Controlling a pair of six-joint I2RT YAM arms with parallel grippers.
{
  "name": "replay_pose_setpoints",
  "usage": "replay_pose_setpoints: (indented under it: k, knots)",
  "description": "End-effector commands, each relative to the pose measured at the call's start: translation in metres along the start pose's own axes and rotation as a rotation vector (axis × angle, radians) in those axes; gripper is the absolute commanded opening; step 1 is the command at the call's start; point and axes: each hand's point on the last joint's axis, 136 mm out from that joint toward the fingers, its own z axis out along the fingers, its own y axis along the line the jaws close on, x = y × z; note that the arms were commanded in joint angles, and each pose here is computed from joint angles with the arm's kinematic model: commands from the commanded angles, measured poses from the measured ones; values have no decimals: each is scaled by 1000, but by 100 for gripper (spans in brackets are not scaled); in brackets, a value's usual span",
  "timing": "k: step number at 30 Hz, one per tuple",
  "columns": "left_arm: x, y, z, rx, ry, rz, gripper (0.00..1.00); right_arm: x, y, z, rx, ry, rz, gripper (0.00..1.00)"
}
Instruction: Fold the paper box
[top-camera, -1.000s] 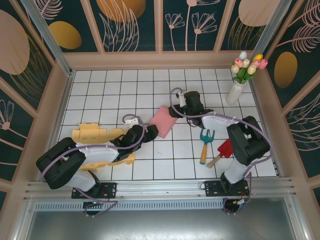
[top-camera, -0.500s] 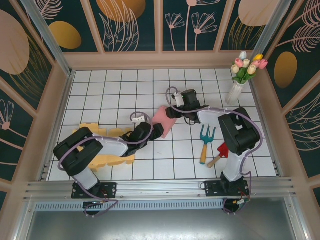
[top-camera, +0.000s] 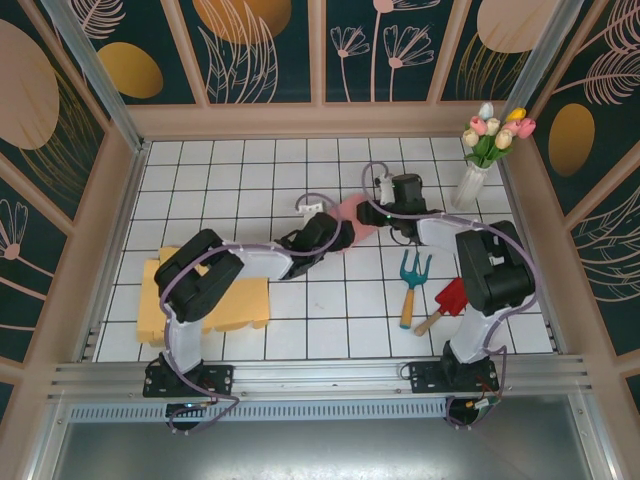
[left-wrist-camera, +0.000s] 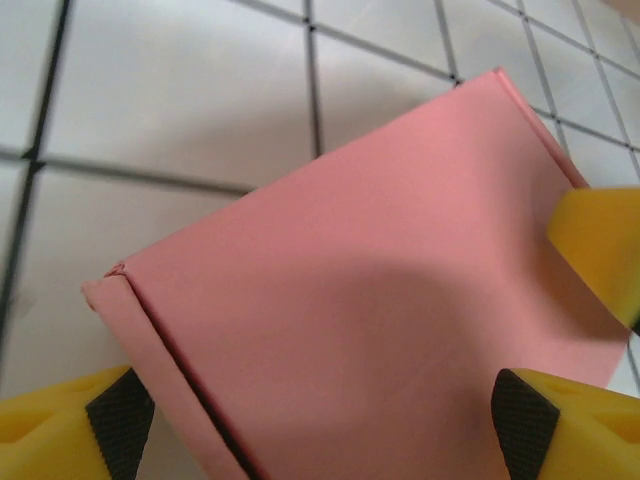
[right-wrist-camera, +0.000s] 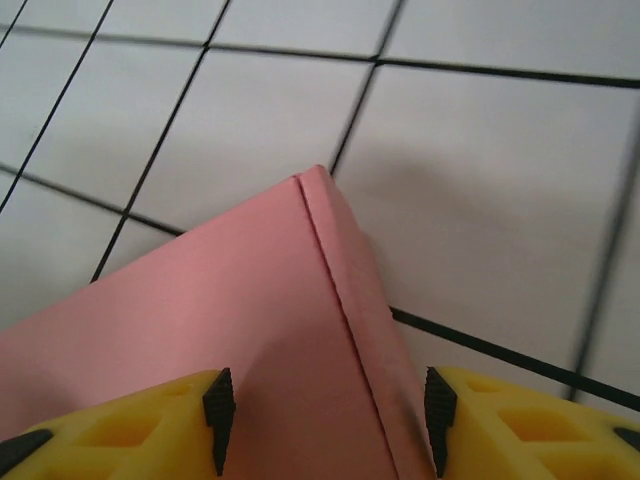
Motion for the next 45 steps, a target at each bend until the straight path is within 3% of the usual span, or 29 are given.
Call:
replay_pose_setpoints:
  k: [1, 13, 24, 29, 34, 39, 42, 45]
  knots:
    - [-15, -41, 18, 83, -24, 85, 89, -29, -1, -19, -6, -122, 69, 56]
    - [-42, -96, 81, 160, -116, 185, 91, -43, -71, -31, 166, -228, 202, 56]
    - [-55, -77, 126, 70, -111, 170, 93, -41, -119, -17, 318, -213, 257, 58]
    - [-62, -64, 129, 48, -111, 144, 94, -48, -125, -23, 362, -246, 252, 59]
    - [-88, -75, 97, 66, -169, 150, 94, -77, -100, -64, 406, -385, 163, 59]
    - [-125, -78, 33, 65, -252, 147, 94, -106, -47, -102, 359, -488, 74, 59]
    - [-129, -61, -13, 64, -288, 120, 93, -112, -16, -112, 344, -492, 18, 59]
    - [-123, -18, -69, -4, -317, 69, 93, -112, 30, -115, 279, -467, -54, 59]
